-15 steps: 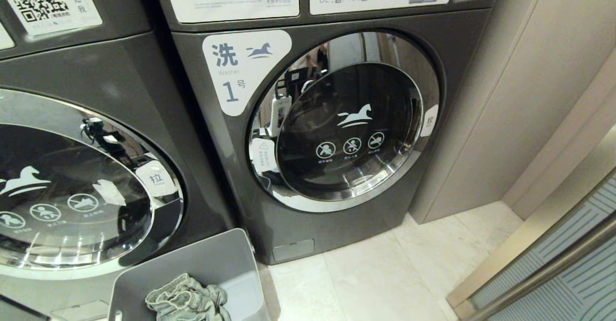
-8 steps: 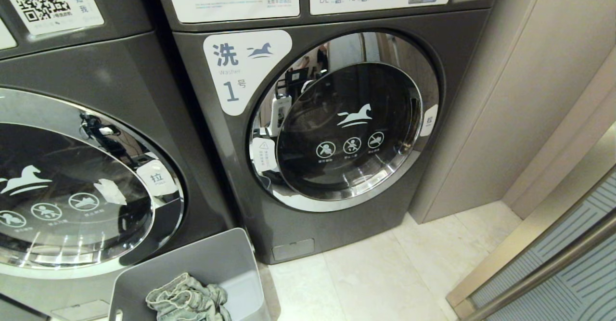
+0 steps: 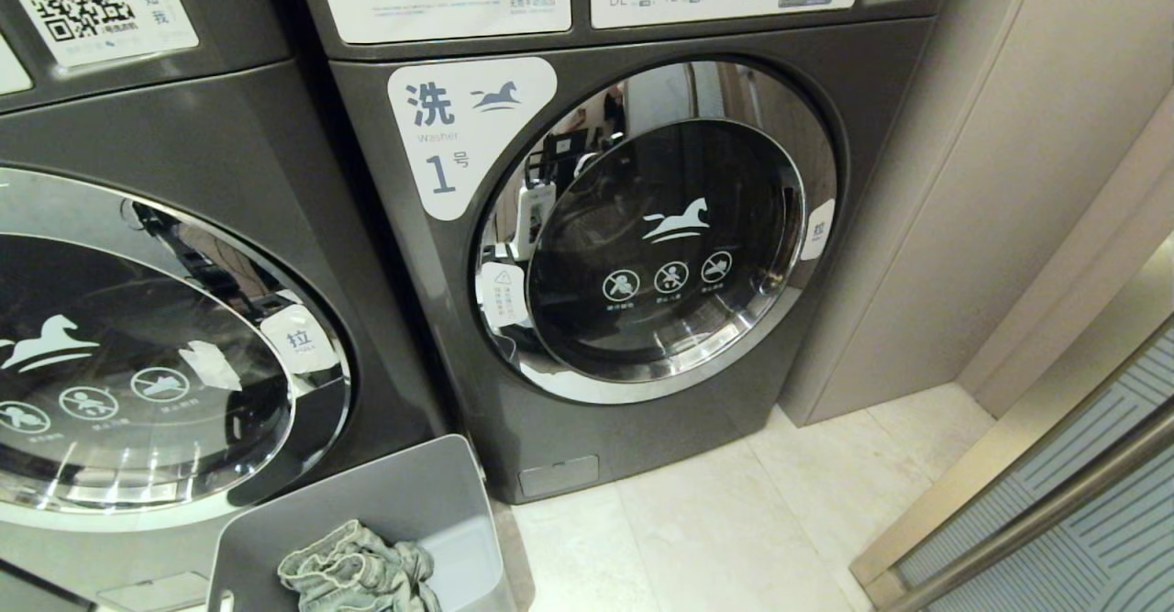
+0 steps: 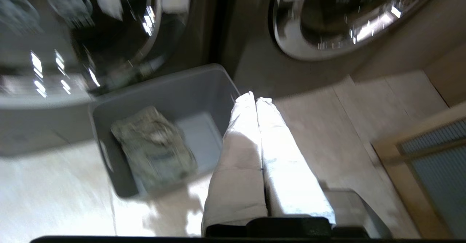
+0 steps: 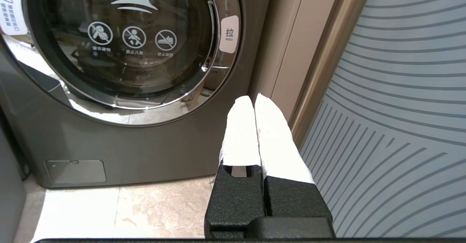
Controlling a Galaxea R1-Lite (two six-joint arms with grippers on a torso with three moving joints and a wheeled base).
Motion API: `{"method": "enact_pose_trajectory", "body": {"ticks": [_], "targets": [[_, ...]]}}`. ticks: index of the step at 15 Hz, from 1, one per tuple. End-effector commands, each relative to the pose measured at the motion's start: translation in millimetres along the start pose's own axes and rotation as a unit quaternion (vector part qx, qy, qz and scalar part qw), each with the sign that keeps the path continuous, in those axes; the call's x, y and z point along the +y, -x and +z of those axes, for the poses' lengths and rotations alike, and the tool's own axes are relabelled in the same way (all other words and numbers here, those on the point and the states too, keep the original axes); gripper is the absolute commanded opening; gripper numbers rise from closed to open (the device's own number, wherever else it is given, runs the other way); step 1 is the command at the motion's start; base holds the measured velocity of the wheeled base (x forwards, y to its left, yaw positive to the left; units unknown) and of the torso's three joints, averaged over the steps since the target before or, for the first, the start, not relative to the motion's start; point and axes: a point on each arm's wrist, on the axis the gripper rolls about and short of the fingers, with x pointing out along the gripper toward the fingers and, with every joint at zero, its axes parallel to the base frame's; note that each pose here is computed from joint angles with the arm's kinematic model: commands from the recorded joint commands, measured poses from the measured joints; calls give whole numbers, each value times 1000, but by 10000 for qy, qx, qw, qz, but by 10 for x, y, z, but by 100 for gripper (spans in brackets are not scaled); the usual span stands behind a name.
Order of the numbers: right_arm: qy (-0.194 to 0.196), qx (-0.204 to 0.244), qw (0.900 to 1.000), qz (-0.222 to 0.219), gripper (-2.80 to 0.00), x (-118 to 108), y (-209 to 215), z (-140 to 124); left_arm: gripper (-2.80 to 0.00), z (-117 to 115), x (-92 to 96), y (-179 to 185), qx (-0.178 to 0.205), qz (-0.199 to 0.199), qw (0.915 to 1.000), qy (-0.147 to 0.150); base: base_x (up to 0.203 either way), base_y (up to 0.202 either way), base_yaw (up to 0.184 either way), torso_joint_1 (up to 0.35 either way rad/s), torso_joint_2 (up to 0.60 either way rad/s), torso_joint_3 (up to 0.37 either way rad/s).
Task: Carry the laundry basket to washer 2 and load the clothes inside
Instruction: Open the lid of the washing machine
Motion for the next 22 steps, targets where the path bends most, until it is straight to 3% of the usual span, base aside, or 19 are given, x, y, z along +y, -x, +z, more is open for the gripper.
{"method": "enact_pose_trajectory", "body": {"ticks": [1, 2, 4, 9, 12, 13, 15, 17, 20, 22], "targets": [[-2, 190, 9998, 39, -280, 20, -6, -113, -280, 25, 81, -631, 1424, 91, 9880, 597, 0, 0, 0, 0, 0, 0], [-2, 186, 9998, 38, -280, 20, -5, -113, -280, 28, 129, -806, 1715, -22, 9816, 845, 0, 0, 0, 0, 0, 0], [-2, 192, 9998, 39, -280, 20, -7, -113, -280, 67, 235, -1135, 1778, -153, 9782, 1063, 0, 0, 0, 0, 0, 0], [-2, 186, 9998, 38, -280, 20, -5, -113, -280, 88, 560, -1981, 1304, -436, 9846, 1078, 0, 0, 0, 0, 0, 0], [-2, 186, 9998, 38, -280, 20, -5, -113, -280, 43, 703, -2200, 888, -410, 9905, 968, 0, 0, 0, 0, 0, 0], [-2, 187, 9998, 38, -280, 20, -5, -113, 0, -13, 733, -2224, 791, -393, 9916, 940, 0, 0, 0, 0, 0, 0], [-2, 186, 9998, 38, -280, 20, -5, -113, 0, -59, 808, -2236, 714, -277, 9923, 969, 0, 0, 0, 0, 0, 0], [-2, 188, 9998, 38, -280, 20, -6, -113, 0, -205, 872, -2184, 878, -192, 9901, 1078, 0, 0, 0, 0, 0, 0], [-2, 194, 9998, 39, -280, 20, -7, -113, 0, -338, 967, -2132, 969, -528, 9873, 1144, 0, 0, 0, 0, 0, 0], [-2, 191, 9998, 39, -280, 20, -6, -113, 0, -326, 998, -2185, 812, -668, 9887, 1064, 0, 0, 0, 0, 0, 0]]}}
